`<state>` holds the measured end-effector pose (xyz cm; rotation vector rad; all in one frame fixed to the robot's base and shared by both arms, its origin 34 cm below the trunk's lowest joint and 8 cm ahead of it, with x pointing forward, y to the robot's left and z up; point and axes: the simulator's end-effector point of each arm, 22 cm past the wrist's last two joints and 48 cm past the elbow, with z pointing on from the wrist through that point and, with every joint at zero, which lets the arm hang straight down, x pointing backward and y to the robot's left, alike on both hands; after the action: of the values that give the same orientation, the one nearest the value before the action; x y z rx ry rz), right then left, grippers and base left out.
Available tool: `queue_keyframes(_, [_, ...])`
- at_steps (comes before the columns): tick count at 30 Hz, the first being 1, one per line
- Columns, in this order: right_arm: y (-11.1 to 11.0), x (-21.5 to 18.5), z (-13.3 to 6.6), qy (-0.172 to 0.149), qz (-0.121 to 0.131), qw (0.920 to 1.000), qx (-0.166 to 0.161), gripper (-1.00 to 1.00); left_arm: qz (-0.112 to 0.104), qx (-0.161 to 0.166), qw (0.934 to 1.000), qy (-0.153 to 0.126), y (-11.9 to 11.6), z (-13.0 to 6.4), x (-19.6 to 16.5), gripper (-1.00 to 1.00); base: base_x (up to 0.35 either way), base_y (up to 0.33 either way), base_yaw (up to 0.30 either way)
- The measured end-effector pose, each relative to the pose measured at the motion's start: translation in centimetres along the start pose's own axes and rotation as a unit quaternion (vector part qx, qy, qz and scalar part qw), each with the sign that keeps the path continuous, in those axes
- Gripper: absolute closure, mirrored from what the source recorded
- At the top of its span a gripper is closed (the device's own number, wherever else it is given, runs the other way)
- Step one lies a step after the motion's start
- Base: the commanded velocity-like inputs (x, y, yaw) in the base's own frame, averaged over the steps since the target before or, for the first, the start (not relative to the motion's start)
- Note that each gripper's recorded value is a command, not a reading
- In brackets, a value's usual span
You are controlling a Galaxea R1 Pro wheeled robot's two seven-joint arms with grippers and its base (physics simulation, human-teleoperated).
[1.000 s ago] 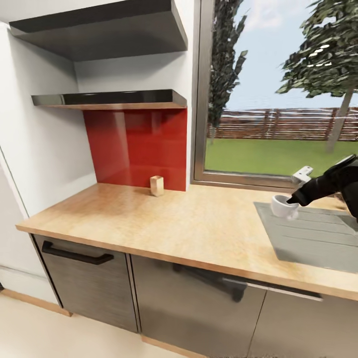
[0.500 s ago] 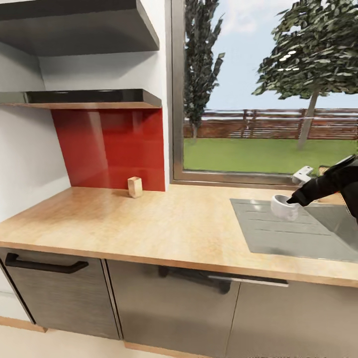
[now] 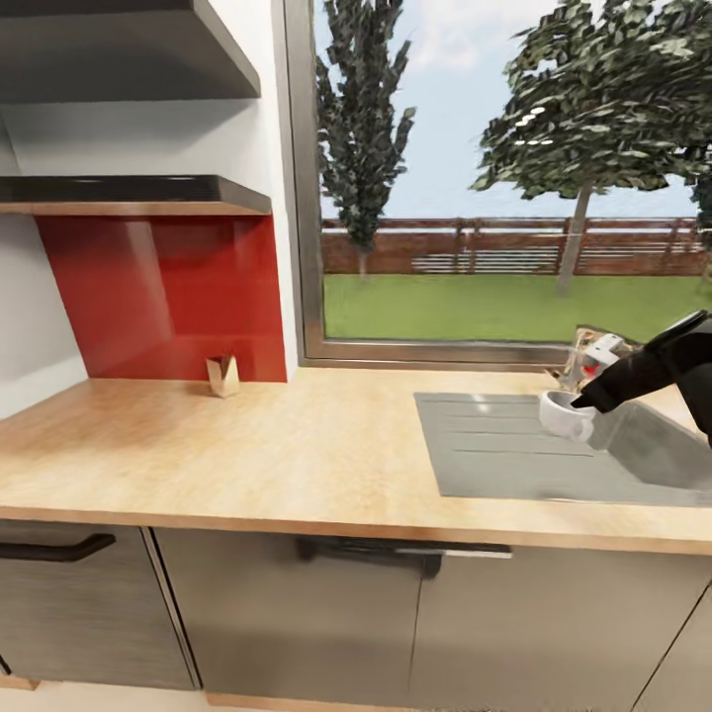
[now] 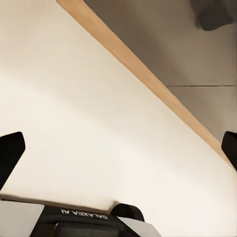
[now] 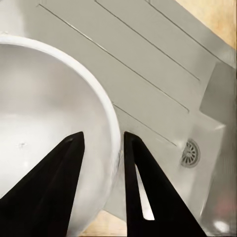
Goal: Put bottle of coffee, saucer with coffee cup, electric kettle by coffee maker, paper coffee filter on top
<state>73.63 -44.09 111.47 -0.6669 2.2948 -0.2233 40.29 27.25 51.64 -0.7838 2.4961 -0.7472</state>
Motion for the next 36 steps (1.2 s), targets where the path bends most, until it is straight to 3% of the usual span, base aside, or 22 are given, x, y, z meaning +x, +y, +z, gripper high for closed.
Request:
queue_keyframes(13, [0.0,0.09,0.07,0.001,0.001,1.0,-0.001,1.0,0.001,0.0,1.0,0.0,0.0,-0.01,-0.05,-1.0,0.0,-0.025,-0.249])
queue_keyframes(24, [0.02,0.54,0.44,0.007,0.005,0.9999,-0.005,1.0,0.001,0.0,1.0,-0.001,-0.05,0.01,-0.04,-1.0,0.0,-0.261,-0.08])
queue_keyframes(36, [-0.06,0.51,0.0,0.005,0.006,1.0,-0.004,1.0,0.002,0.003,1.0,-0.003,-0.29,-0.02,-0.26,-1.0,0.0,-0.295,-0.207])
